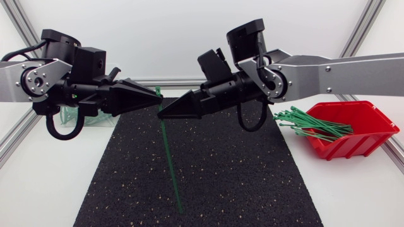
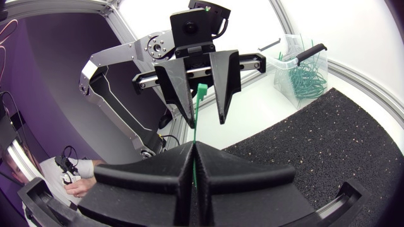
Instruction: Take a green cable tie from the red box, thread the tail through the head to close it, then place it in the transparent bin on the left.
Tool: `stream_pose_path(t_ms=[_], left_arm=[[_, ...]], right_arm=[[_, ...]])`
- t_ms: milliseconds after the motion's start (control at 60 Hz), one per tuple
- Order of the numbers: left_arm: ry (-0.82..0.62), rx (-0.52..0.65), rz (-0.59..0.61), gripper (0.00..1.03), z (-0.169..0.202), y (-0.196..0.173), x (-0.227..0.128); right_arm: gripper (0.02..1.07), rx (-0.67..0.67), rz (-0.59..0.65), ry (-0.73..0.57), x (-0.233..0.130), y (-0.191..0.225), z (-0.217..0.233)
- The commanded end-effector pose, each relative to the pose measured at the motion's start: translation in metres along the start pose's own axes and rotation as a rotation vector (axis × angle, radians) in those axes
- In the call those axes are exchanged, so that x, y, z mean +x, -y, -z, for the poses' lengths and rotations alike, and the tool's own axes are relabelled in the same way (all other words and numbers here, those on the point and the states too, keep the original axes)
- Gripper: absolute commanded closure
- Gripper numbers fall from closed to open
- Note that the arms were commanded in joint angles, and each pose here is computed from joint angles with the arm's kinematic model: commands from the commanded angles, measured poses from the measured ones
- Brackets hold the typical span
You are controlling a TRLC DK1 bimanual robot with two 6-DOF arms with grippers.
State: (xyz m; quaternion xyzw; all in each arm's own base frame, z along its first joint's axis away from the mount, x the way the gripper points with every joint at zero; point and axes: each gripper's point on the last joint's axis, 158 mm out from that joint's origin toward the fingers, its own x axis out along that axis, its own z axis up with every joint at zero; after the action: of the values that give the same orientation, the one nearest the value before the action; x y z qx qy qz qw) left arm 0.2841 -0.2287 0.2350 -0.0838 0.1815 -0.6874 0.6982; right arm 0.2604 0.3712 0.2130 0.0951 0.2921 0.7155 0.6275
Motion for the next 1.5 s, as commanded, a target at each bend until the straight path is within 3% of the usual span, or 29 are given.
stream_pose_path(t_ms=[0, 350, 683, 717, 833, 917, 1250, 1317, 1383, 1483], left_arm=[[0.011, -0.003, 0.027, 0.81, -0.008, 0.002, 0.002], [0.014, -0.002, 0.041, 1.00, -0.008, 0.005, 0.003], [0.011, -0.023, 0.050, 1.00, -0.011, 0.009, 0.005], [0.011, -0.023, 0.046, 1.00, -0.012, 0.009, 0.005], [0.004, -0.038, 0.009, 1.00, -0.016, 0.004, 0.003], [-0.019, -0.054, -0.052, 1.00, -0.015, -0.005, 0.004], [-0.058, -0.251, -0.179, 1.00, -0.018, -0.055, -0.006], [-0.072, -0.285, -0.192, 1.00, -0.012, -0.064, -0.006], [-0.087, -0.316, -0.196, 1.00, -0.003, -0.071, -0.004], [-0.116, -0.395, -0.202, 1.00, 0.007, -0.076, -0.004]], right_arm=[[1.01, 0.007, -0.006, 0.002, 0.000, -0.006, 0.003], [1.01, 0.007, -0.003, 0.003, 0.000, -0.006, 0.004], [1.00, -0.019, 0.047, 0.018, -0.003, -0.001, -0.003], [0.96, -0.024, 0.064, 0.026, -0.006, 0.001, -0.006], [0.60, -0.038, 0.122, 0.046, -0.020, 0.014, -0.016], [0.44, -0.075, 0.181, 0.009, -0.030, 0.023, -0.016], [0.42, -0.234, 0.419, -0.238, -0.055, 0.059, 0.023], [0.32, -0.295, 0.470, -0.318, -0.061, 0.063, 0.033], [0.13, -0.374, 0.547, -0.420, -0.068, 0.070, 0.046], [0.07, -0.453, 0.601, -0.508, -0.073, 0.077, 0.054]])
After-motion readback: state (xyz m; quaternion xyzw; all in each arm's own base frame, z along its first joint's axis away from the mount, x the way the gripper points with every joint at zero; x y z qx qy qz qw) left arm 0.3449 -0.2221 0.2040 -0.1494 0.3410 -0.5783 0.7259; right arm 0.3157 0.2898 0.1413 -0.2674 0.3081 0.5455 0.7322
